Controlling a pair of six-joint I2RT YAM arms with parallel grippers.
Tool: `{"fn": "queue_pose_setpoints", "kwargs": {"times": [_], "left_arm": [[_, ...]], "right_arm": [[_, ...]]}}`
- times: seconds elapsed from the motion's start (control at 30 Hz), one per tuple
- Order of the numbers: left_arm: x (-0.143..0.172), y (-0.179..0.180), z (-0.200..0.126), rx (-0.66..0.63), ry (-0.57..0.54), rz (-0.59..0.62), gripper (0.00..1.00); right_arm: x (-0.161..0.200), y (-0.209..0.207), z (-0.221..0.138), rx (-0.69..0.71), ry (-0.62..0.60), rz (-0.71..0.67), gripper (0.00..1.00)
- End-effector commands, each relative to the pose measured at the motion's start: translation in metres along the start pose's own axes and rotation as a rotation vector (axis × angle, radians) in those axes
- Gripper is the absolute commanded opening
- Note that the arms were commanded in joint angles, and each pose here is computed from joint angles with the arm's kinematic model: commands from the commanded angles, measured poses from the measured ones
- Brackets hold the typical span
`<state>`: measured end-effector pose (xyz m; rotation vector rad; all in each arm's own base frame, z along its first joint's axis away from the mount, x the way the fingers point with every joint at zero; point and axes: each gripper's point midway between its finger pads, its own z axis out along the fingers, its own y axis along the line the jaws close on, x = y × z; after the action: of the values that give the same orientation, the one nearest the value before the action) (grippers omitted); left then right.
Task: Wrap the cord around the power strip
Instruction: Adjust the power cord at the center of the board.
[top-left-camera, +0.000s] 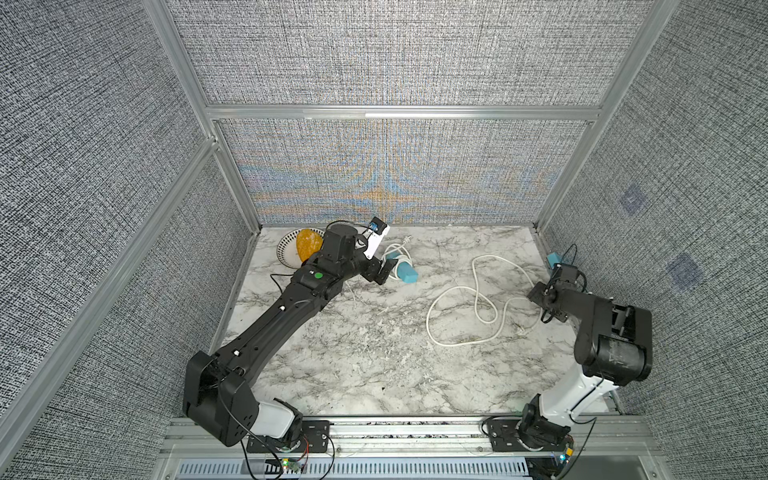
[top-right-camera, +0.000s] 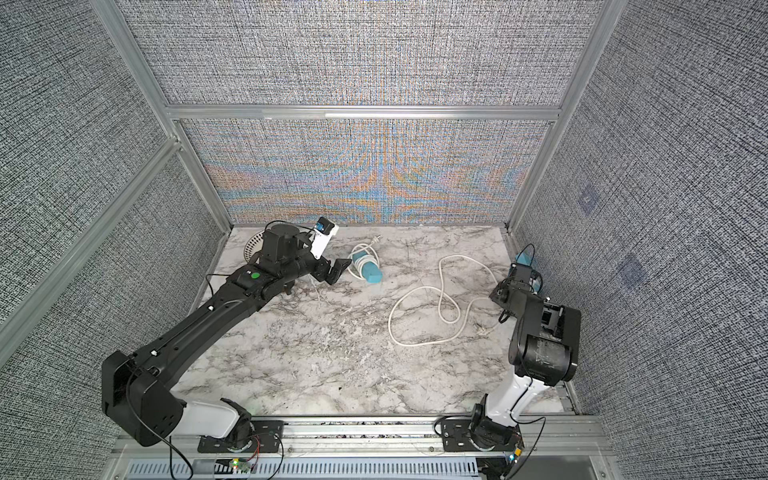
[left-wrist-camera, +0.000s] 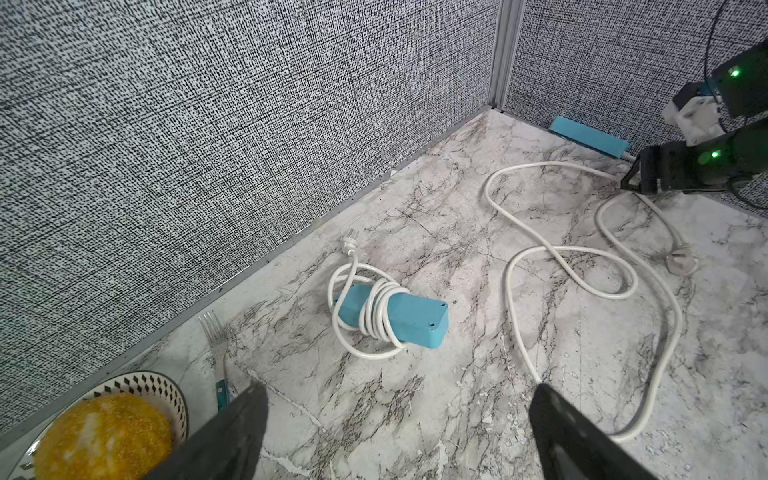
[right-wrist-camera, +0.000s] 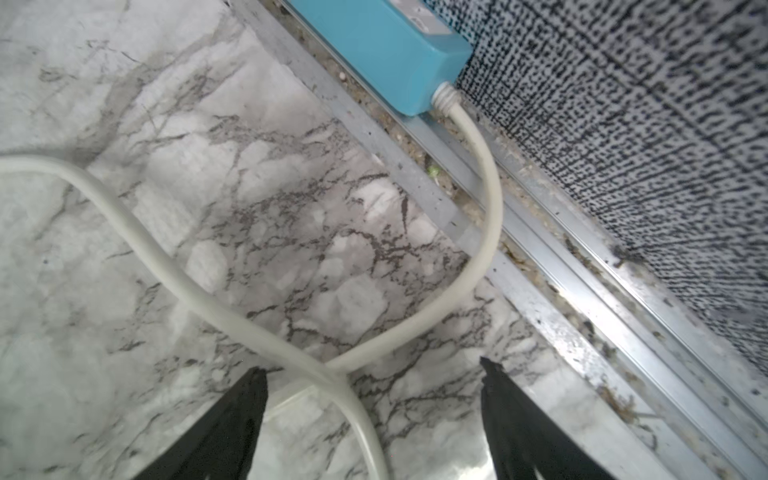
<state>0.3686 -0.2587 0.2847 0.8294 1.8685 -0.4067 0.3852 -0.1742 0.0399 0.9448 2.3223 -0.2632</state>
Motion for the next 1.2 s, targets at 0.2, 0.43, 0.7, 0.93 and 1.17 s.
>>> {"fn": "queue_pose_setpoints", "kwargs": {"times": [0.2, 0.43, 0.7, 0.93, 1.17], "left_arm": [[0.010, -0.001, 0.002, 0.007, 0.042, 0.042, 1.00], [0.016, 0.010, -0.002, -0.064, 0.067, 0.059, 1.00], [0.009, 0.012, -0.010, -0.077, 0.047, 0.061, 1.00], [-0.001, 0.012, -0.022, -0.092, 0.004, 0.049, 1.00], [-0.011, 0.008, -0.031, -0.074, -0.033, 0.042, 1.00]], "right_arm": [[0.018, 0.011, 0.028, 0.030, 0.120, -0.060, 0.84], [0.025, 0.011, 0.033, 0.056, 0.136, -0.122, 0.64], [0.056, 0.046, 0.019, -0.008, 0.168, -0.283, 0.05], [0.041, 0.082, -0.048, -0.109, 0.017, -0.355, 0.00], [0.044, 0.124, -0.125, -0.236, -0.078, -0.432, 0.00]]}}
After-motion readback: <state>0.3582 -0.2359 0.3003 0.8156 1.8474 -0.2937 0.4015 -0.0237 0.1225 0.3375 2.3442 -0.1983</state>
